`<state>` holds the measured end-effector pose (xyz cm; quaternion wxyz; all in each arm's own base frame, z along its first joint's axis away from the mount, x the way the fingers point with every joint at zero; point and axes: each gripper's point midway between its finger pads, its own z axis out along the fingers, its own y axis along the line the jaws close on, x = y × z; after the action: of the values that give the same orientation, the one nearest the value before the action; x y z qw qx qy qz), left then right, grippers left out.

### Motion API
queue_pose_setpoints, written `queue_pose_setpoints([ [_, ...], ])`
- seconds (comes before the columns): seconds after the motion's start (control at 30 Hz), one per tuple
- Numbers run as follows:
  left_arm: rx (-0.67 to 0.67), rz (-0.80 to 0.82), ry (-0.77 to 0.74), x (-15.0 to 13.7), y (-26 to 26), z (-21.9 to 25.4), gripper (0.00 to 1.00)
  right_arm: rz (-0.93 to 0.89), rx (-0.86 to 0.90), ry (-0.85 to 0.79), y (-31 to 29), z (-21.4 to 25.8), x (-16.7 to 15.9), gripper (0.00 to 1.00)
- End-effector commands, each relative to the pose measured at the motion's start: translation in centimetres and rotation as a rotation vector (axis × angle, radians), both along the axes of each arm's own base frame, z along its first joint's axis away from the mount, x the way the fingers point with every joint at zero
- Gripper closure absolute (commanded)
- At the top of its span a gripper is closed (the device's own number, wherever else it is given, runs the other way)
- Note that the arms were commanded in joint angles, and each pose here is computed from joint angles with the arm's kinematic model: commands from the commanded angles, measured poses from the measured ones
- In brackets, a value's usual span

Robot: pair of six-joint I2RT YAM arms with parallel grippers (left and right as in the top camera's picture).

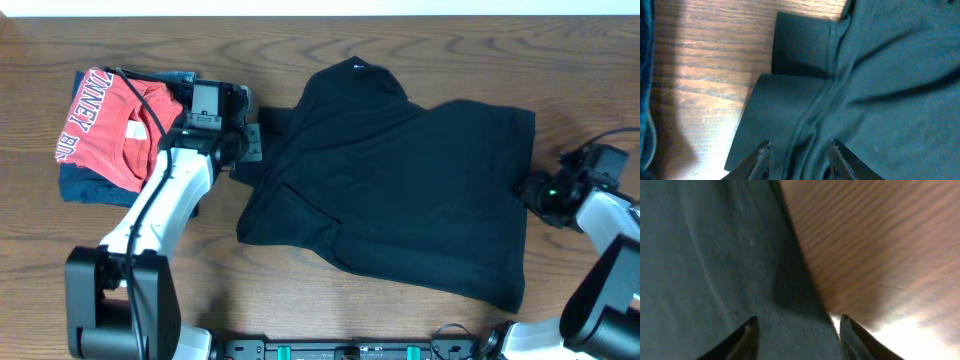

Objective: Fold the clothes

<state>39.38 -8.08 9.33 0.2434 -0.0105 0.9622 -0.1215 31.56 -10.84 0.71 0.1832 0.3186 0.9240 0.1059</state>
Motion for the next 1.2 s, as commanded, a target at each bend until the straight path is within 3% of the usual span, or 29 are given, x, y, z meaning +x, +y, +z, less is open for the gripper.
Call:
queue_pose_setpoints([
  [0.0,-0.007,-0.003,-0.001,-0.5,0.0,0.6,0.61,0.02,0.005,0.039,1.0,-1.5,-0.1,0.59],
  [0.2,-0.005,-0.003,0.022,-1.0,0.0,0.4,0.61,-0.084,-0.074,0.157,-0.4,-3.0,-1.9,0.98],
  [0.3,-0.004,-0.003,0.028,-1.2,0.0,0.3,0.61,-0.193,-0.132,0.182,-2.6,-2.8,-2.5,0.99],
  [0.63,-0.009,-0.069,0.048,-2.0,-1.6,0.1,0.61,-0.308,-0.193,0.063,-8.5,3.1,0.9,0.99],
  [0.67,-0.004,-0.088,0.044,-2.1,-2.0,0.1,0.61,-0.297,-0.194,0.071,-8.6,3.4,0.9,0.94],
  [0.73,0.003,-0.123,0.027,-2.0,-2.8,0.3,0.6,-0.287,-0.191,0.092,-8.5,3.7,0.6,0.56],
  [1.0,0.094,-0.216,-0.086,0.8,-4.2,-0.9,0.43,-0.143,-0.054,0.079,-5.4,4.2,1.2,0.51],
  [1.17,0.111,-0.24,-0.106,3.0,-4.4,-4.1,0.39,-0.058,0.051,0.108,-2.8,4.0,0.2,0.51],
])
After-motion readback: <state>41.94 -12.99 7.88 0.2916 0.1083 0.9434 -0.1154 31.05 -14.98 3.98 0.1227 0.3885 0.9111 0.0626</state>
